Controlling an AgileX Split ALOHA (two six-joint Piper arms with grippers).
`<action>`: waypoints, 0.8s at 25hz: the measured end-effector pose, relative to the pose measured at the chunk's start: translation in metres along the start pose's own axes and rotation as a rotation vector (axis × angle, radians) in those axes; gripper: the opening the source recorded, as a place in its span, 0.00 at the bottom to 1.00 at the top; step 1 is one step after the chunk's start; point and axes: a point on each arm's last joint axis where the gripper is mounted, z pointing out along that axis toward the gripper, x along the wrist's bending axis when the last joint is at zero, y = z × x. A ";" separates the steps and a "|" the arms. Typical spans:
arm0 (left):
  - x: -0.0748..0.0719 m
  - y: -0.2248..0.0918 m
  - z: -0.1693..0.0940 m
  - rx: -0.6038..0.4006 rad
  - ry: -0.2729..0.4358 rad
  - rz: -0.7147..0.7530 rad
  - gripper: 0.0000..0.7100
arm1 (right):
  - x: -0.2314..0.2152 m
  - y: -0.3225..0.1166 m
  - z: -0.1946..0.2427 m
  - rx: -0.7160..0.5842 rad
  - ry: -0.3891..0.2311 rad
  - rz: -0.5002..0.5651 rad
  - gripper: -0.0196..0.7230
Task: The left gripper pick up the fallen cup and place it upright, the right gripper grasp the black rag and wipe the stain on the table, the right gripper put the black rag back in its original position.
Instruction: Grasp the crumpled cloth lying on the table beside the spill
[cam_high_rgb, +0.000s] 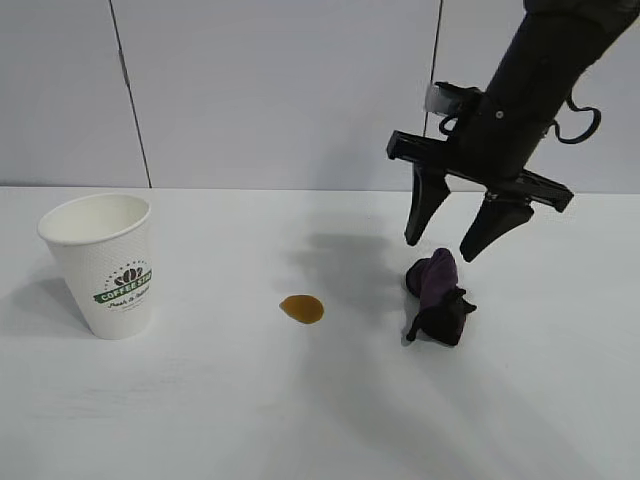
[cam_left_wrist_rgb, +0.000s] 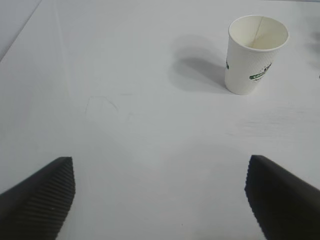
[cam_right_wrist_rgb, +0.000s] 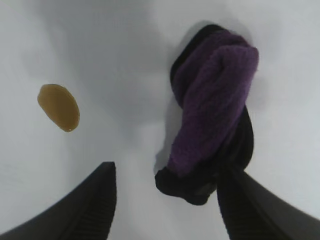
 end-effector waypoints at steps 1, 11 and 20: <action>0.000 0.000 0.000 0.000 0.000 0.000 0.93 | 0.000 0.000 0.000 -0.003 -0.004 -0.001 0.57; 0.000 0.000 0.000 0.000 0.000 0.000 0.93 | -0.003 0.004 0.012 -0.007 -0.015 0.007 0.57; 0.000 0.000 0.000 0.000 0.000 0.000 0.93 | -0.006 0.006 0.031 0.009 -0.023 0.013 0.50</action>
